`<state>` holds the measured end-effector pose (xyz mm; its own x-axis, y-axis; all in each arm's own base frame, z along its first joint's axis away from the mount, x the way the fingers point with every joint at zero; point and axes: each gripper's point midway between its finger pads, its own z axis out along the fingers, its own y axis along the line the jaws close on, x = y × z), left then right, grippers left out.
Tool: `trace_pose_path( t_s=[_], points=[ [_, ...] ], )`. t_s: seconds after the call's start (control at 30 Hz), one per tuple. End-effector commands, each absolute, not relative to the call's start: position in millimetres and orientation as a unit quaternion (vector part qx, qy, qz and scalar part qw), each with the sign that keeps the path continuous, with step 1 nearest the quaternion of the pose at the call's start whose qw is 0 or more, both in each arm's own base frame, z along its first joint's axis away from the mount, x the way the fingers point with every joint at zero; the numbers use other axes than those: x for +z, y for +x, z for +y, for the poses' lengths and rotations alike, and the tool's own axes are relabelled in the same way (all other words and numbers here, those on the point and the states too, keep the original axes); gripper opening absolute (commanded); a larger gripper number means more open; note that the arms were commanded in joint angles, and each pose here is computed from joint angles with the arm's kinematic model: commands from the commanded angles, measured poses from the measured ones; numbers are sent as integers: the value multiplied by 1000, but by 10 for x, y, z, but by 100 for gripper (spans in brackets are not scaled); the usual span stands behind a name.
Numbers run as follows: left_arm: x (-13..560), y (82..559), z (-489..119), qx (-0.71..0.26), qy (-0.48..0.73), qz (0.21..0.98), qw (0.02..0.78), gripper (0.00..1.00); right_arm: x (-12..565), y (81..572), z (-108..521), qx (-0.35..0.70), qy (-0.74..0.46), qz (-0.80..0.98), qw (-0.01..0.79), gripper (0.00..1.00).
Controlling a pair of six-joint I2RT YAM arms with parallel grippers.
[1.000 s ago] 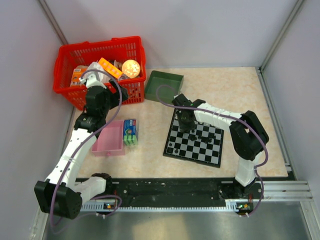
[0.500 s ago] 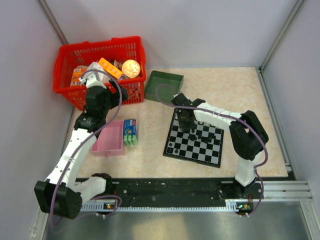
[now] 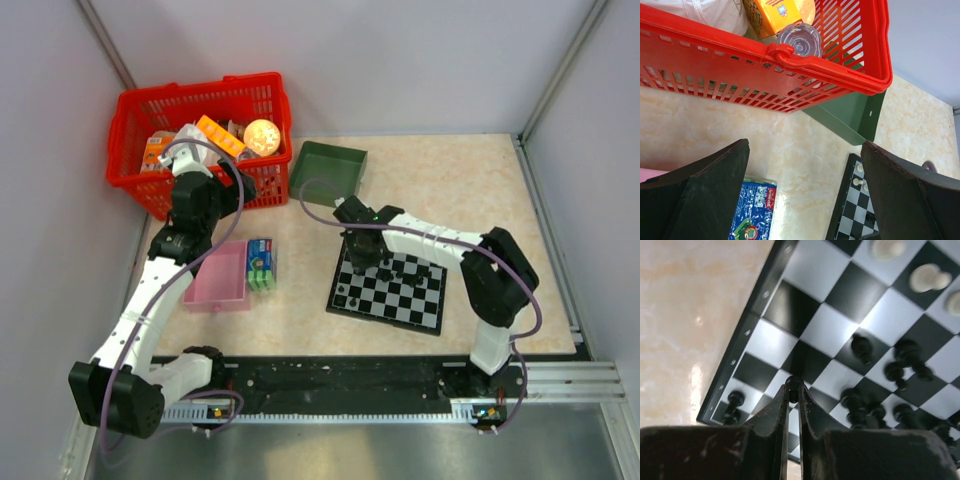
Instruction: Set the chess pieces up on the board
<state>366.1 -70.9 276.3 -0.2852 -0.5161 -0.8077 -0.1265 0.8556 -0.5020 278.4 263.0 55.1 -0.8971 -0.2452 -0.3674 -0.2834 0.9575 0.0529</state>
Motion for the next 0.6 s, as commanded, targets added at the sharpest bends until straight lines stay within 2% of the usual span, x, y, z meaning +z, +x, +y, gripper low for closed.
trace_pose_path(
  t_s=[0.0, 0.23, 0.57],
  points=[
    [2948, 3679, -700, -187, -206, 763, 584, 98, 730, 2533, 2770, 79, -151, 967, 188, 4],
    [2925, 3669, -706, -189, -207, 763, 583, 98, 698, 2323, 2838, 88, -156, 968, 174, 4],
    [2924, 3659, -701, -190, -208, 762, 584, 98, 641, 2275, 2838, 86, -163, 969, 166, 4]
  ],
)
